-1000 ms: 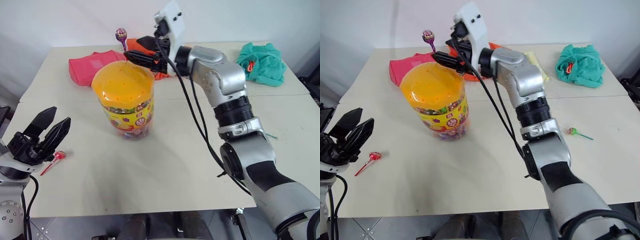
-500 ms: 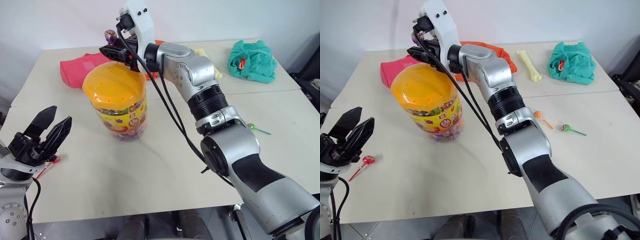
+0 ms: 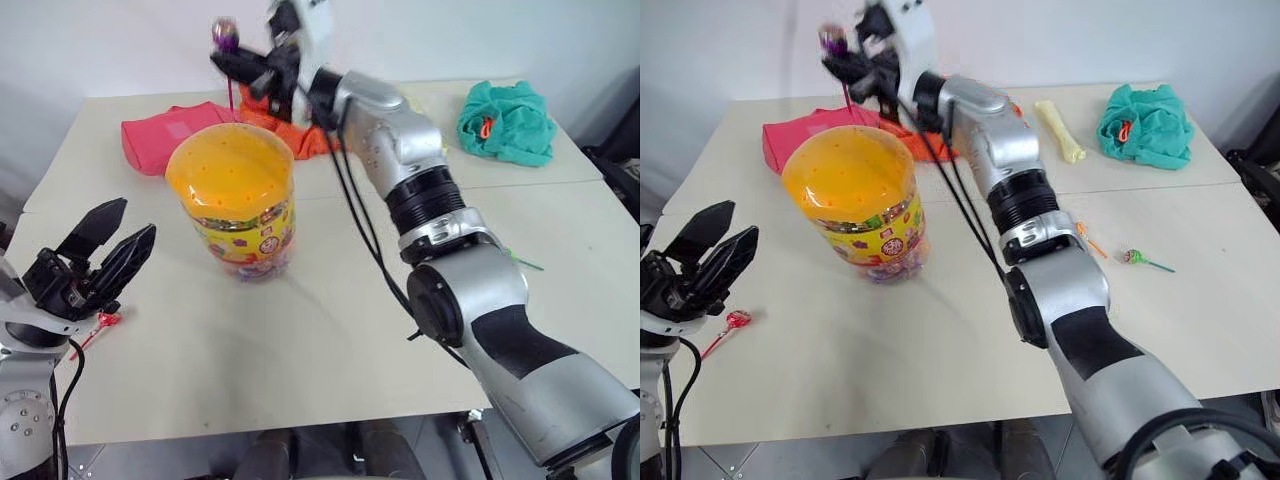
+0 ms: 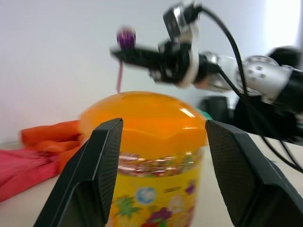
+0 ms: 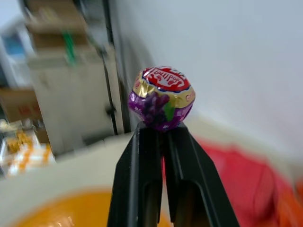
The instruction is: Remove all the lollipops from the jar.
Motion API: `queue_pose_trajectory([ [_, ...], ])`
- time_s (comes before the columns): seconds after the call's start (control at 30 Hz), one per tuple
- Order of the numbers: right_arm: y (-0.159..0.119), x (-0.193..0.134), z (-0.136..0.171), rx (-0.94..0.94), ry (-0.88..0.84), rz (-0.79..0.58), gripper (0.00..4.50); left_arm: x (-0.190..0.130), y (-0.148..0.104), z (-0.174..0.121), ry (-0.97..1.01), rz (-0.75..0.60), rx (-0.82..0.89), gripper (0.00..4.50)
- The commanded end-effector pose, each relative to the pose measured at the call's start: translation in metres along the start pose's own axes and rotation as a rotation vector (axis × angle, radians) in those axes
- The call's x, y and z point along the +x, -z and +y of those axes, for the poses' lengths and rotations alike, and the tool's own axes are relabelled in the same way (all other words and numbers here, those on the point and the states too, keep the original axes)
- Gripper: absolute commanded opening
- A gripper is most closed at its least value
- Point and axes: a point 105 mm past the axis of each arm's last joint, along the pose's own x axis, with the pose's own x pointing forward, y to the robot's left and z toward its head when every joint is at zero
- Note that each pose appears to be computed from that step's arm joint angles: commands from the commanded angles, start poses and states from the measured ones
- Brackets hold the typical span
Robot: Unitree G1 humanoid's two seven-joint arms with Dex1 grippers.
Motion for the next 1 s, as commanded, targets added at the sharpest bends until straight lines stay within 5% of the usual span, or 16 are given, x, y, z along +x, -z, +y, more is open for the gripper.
queue_pose_trajectory([
  [0.03,-0.047,-0.034,-0.01,-0.113,-0.041,-0.072,0.02,0.009,-0.003,-0.022,0.17,0.03,-0.017,2.95],
  [0.3,-0.01,-0.194,-0.066,-0.227,0.326,0.602,0.02,0.008,0.037,-0.056,0.431,0.248,-0.081,2.95],
  [0.53,0.047,-0.356,-0.051,-0.24,0.578,1.245,0.02,0.002,0.06,-0.055,0.461,0.289,-0.101,2.95],
  [0.7,0.083,-0.4,-0.034,-0.108,0.657,1.342,0.02,0.003,0.071,-0.053,0.474,0.302,-0.087,2.95],
  [0.97,0.093,-0.404,-0.028,-0.046,0.695,1.332,0.02,0.002,0.071,-0.046,0.478,0.326,-0.071,2.95],
  [1.0,0.094,-0.404,-0.028,-0.042,0.698,1.329,0.27,0.002,0.07,-0.044,0.47,0.326,-0.066,2.95],
])
